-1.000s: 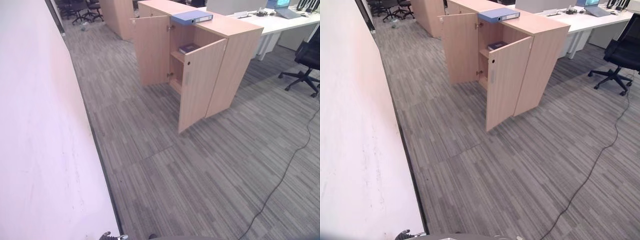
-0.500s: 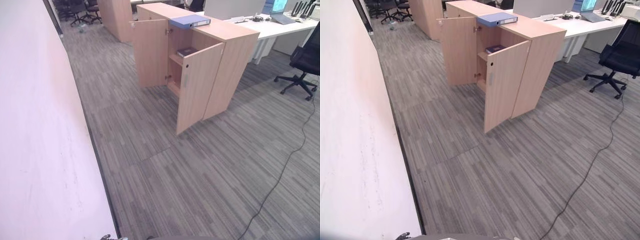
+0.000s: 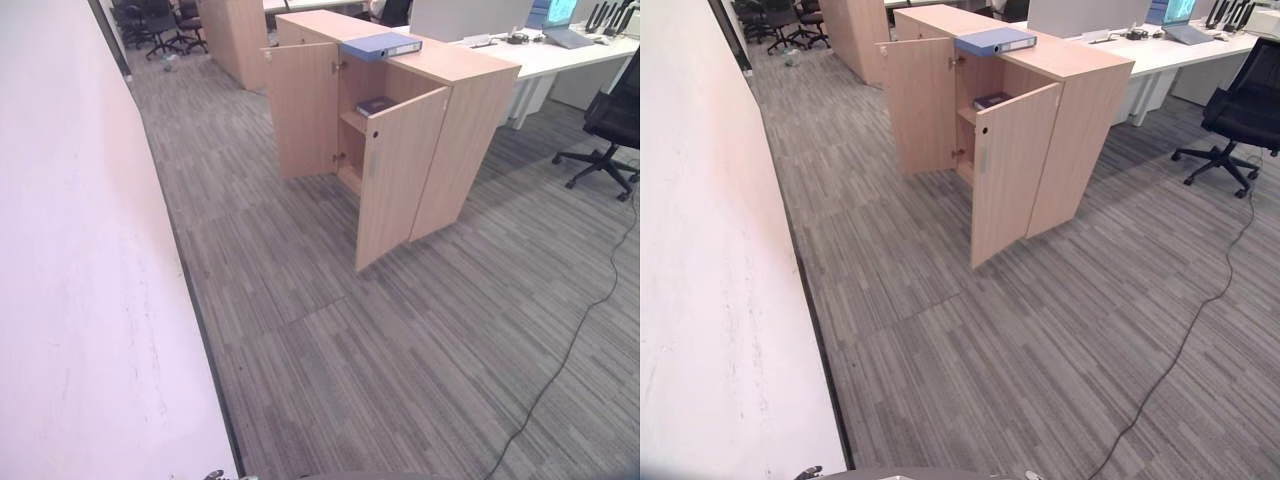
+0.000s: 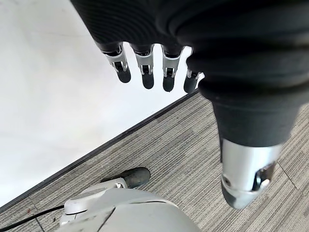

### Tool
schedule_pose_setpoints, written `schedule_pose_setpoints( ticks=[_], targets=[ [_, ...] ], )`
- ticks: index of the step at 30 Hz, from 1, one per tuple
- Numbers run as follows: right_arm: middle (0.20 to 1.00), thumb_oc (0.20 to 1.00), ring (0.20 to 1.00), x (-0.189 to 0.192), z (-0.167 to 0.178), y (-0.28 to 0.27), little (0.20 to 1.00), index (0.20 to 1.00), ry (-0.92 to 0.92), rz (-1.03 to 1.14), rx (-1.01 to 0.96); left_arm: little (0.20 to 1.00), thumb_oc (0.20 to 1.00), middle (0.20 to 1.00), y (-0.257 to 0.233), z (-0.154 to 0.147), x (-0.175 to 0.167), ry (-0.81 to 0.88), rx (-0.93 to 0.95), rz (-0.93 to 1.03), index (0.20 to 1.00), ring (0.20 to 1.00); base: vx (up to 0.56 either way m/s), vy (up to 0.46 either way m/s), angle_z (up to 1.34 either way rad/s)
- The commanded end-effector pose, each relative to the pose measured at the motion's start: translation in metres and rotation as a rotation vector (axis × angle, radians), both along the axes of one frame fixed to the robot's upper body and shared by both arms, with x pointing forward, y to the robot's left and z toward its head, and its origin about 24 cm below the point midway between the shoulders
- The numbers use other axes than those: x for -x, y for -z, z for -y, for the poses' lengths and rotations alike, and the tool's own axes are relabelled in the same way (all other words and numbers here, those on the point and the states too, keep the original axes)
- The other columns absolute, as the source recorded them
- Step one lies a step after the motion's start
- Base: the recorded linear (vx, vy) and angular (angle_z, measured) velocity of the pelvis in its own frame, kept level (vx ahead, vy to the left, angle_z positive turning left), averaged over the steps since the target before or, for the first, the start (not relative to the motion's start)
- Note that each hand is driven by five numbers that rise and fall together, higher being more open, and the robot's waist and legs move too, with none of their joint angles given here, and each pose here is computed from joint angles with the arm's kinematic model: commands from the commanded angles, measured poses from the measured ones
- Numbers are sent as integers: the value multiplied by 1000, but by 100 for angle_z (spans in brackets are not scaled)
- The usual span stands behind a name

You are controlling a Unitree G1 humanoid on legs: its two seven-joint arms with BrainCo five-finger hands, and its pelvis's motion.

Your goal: Put the empty folder in the office cabinet

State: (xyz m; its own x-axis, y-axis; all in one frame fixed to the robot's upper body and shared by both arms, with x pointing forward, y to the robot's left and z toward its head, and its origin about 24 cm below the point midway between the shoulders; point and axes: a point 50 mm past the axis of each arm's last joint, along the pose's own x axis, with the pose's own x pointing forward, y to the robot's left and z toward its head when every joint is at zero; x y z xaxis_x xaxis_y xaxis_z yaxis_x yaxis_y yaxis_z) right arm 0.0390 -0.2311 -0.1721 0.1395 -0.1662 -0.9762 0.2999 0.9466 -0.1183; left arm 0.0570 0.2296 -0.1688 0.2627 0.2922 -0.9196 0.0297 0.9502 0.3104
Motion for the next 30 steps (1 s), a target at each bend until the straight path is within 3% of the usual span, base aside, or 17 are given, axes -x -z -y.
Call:
schedule_pose_setpoints(
  ticks=[1, 21, 30],
  targets=[
    [1000, 1000, 1000, -9, -9, 1, 1000, 1000, -74, -9, -7, 1000, 1000, 1000, -2, -7, -11, 11, -29, 6, 1000, 1000, -6, -46, 5],
    [1000, 1000, 1000, -51, 0, -8, 1000, 1000, -163, 114, 53, 1000, 1000, 1000, -8, -9, -33, -149, -11, 129, 1000, 1000, -32, -97, 20],
    [1000, 1000, 1000, -37, 4, -6, 1000, 1000, -178, 79, 61, 1000, 1000, 1000, -3, -11, -4, -248, -2, 71, 1000, 1000, 175, 47, 15]
  ],
)
